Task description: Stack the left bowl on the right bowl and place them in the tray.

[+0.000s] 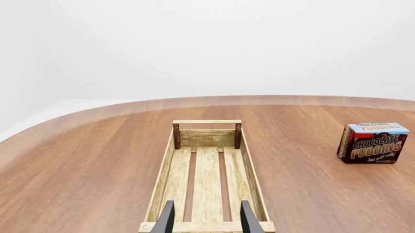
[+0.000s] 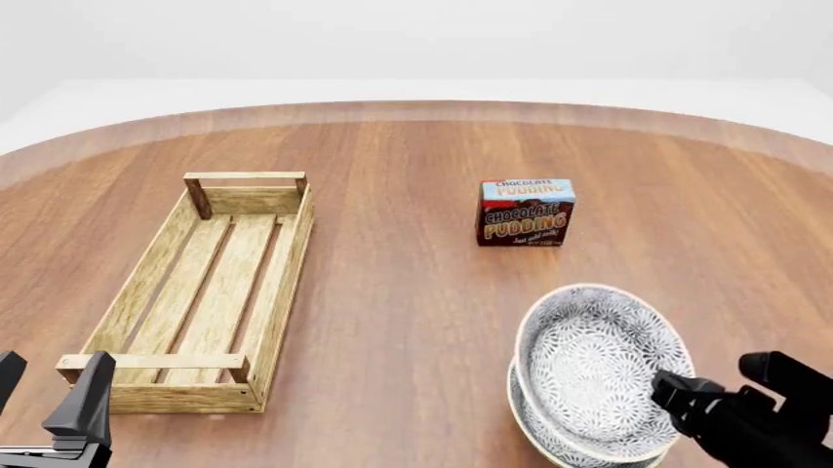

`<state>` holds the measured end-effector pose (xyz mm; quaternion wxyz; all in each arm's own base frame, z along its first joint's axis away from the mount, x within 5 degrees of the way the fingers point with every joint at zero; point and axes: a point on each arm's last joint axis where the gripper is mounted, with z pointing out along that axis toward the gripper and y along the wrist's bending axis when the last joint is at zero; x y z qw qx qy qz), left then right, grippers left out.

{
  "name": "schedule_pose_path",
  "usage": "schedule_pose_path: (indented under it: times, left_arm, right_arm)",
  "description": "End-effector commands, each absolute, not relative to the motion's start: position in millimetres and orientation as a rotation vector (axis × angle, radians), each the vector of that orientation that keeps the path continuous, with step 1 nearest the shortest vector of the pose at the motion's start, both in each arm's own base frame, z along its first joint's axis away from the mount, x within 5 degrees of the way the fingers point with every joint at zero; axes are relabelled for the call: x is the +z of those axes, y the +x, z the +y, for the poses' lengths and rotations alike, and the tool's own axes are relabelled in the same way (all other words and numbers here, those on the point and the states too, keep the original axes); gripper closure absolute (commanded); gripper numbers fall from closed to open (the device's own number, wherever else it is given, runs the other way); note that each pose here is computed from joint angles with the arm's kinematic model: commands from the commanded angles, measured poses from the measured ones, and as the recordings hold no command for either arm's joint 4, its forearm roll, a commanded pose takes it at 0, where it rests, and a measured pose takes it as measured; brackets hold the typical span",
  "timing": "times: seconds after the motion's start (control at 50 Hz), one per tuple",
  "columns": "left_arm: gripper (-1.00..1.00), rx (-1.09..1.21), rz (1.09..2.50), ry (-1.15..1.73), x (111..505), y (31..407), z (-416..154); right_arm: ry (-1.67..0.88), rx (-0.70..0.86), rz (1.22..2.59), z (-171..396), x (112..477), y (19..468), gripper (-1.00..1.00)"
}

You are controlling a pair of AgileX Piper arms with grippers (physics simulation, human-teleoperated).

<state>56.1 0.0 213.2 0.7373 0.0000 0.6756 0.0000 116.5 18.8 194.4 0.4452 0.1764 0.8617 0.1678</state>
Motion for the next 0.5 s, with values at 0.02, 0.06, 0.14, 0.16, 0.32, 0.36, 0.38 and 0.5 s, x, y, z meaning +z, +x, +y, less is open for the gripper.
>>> schedule_pose_path:
  times: [0.02,0.06,0.14,0.16,0.32,0.36,0.38,0.5]
  left_arm:
    - [-1.00,0.000,1.484,0.000,213.2,56.1,0.0]
    - [-1.00,0.000,1.484,0.000,213.2,56.1,0.0]
    - [-1.00,0.000,1.484,0.000,213.2,56.1,0.0]
    - [-1.00,0.000,1.484,0.000,213.2,56.1,0.0]
    - [-1.00,0.000,1.484,0.000,213.2,56.1,0.0]
    - [-1.00,0.000,1.484,0.000,213.2,56.1,0.0]
    - [-1.00,0.000,1.484,0.000,213.2,56.1,0.0]
    - [-1.00,0.000,1.484,0.000,213.2,56.1,0.0]
  right_arm:
    - [0.456,0.435,2.135,19.5,188.4,116.0,1.00]
    - [0.453,0.433,2.138,19.7,187.1,116.6,1.00]
    - [0.438,0.428,2.146,20.5,184.6,117.8,1.00]
    - [0.435,0.428,2.148,20.7,184.0,117.8,1.00]
    - [0.383,0.414,2.148,21.9,189.3,118.3,1.00]
    - [0.377,0.410,2.141,21.5,192.3,118.6,-1.00]
    - [0.374,0.408,2.138,21.4,193.6,118.6,-1.00]
    - [0.365,0.409,2.132,21.5,195.9,117.8,-1.00]
